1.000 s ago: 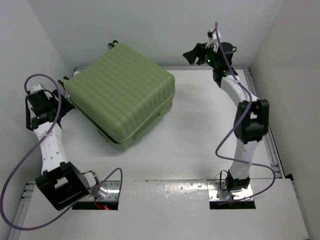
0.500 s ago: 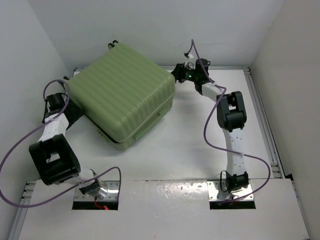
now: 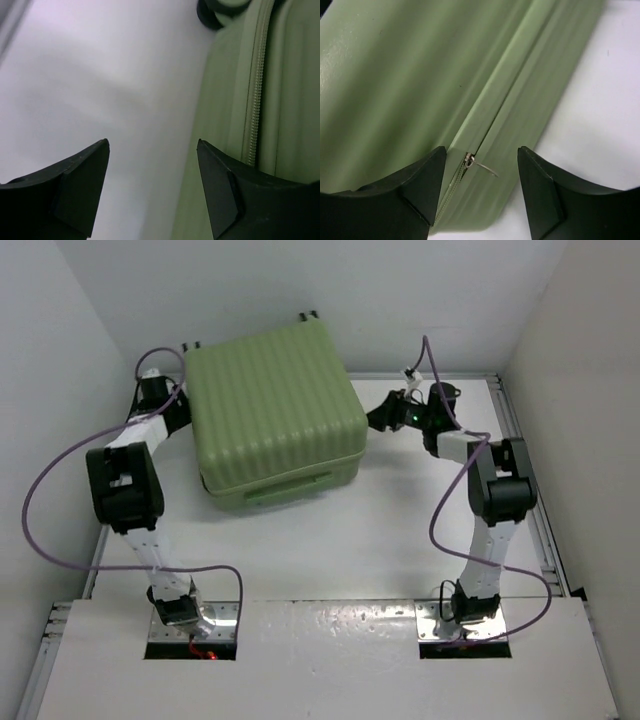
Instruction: Pack the luggage
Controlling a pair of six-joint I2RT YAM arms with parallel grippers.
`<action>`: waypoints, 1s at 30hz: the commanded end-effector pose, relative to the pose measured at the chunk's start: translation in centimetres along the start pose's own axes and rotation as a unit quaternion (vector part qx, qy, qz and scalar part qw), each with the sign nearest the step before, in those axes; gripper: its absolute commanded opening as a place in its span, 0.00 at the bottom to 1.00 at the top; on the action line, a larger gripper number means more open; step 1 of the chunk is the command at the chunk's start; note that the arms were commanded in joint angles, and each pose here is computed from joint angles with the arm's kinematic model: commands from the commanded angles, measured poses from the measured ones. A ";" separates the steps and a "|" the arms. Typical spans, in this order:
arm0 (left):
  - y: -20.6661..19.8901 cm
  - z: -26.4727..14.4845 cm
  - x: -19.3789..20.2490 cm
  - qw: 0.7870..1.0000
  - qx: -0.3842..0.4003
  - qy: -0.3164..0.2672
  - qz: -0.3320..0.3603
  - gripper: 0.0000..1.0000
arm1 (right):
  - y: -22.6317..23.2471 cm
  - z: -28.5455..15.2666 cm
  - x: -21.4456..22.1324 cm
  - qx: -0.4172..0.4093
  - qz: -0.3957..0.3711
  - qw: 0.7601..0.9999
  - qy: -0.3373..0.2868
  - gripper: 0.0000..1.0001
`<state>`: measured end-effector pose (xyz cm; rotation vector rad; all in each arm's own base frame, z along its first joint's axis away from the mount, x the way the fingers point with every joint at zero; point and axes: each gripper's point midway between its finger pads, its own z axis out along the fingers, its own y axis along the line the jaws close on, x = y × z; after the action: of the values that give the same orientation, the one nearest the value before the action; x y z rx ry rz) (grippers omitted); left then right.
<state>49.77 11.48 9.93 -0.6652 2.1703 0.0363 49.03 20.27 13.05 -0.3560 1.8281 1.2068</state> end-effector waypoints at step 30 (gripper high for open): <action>8.0 -23.1 -5.3 0.986 0.004 -0.169 -0.009 0.94 | 32.5 9.2 2.4 -0.331 -0.173 0.928 -0.013 0.66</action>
<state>34.41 13.13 30.46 -0.5069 1.7371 0.0775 28.88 48.35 21.79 -1.0982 1.4063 1.6304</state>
